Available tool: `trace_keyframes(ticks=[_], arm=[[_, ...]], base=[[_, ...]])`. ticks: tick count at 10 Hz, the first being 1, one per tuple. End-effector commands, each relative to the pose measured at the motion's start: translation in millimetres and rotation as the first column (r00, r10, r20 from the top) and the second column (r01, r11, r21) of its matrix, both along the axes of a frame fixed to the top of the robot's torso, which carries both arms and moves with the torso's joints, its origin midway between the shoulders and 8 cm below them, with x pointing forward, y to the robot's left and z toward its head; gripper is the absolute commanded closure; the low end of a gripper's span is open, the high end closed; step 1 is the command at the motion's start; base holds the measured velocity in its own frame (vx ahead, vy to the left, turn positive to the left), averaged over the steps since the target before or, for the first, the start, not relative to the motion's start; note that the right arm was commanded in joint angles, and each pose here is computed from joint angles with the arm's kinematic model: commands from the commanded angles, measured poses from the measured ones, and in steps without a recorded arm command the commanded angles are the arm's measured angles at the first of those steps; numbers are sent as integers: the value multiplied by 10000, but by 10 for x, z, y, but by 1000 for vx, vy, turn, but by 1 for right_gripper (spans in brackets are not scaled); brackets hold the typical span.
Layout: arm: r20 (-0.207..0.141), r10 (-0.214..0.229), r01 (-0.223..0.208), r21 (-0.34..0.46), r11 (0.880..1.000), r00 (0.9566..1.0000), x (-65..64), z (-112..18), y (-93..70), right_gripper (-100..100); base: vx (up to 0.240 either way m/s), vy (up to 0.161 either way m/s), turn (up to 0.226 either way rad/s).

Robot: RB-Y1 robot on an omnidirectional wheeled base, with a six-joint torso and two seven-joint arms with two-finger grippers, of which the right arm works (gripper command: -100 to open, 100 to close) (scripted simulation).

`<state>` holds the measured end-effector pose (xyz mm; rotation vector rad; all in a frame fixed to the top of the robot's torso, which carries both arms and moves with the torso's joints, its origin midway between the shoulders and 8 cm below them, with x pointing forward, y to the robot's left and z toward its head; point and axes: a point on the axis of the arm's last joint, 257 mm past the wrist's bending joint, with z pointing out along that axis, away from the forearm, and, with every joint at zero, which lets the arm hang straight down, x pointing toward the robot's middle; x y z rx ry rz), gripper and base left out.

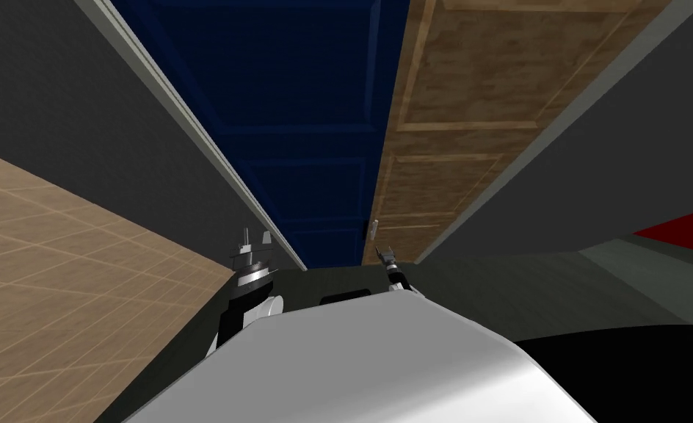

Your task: Pull the door open

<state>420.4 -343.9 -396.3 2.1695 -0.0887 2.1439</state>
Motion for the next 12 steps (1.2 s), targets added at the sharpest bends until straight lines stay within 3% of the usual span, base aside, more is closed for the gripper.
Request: trace_keyframes(ticks=[1,3,4,7,8,9,10,11,12], arm=[[-215,-209,207,-71,9998,9996,-121,-71,-116,-100],[-578,-611,597,-255,9979,9965,-304,-193,-367,-100],[-578,-611,597,-255,9979,9965,-304,-193,-367,-100],[-1173,-1416,1347,-648,9888,9829,-662,-367,-854,-100],[-1361,-1720,1622,-803,9835,9757,-796,-414,-1033,-100],[-1391,-1771,1667,-829,9825,9743,-819,-421,-1063,-100],[-1478,-1921,1801,-908,9794,9702,-886,-440,-1150,-100],[-1478,-1921,1801,-908,9794,9702,-886,-440,-1150,-100],[-1698,-2355,2184,-1135,9692,9569,-1078,-482,-1399,-100]], base=[[-152,-16,-82],[-173,-38,-65],[-130,-16,-26],[-139,-27,-62],[-122,-30,-43],[-96,-19,-14],[-71,-13,-13],[-36,-6,-6],[-66,-17,-25]])
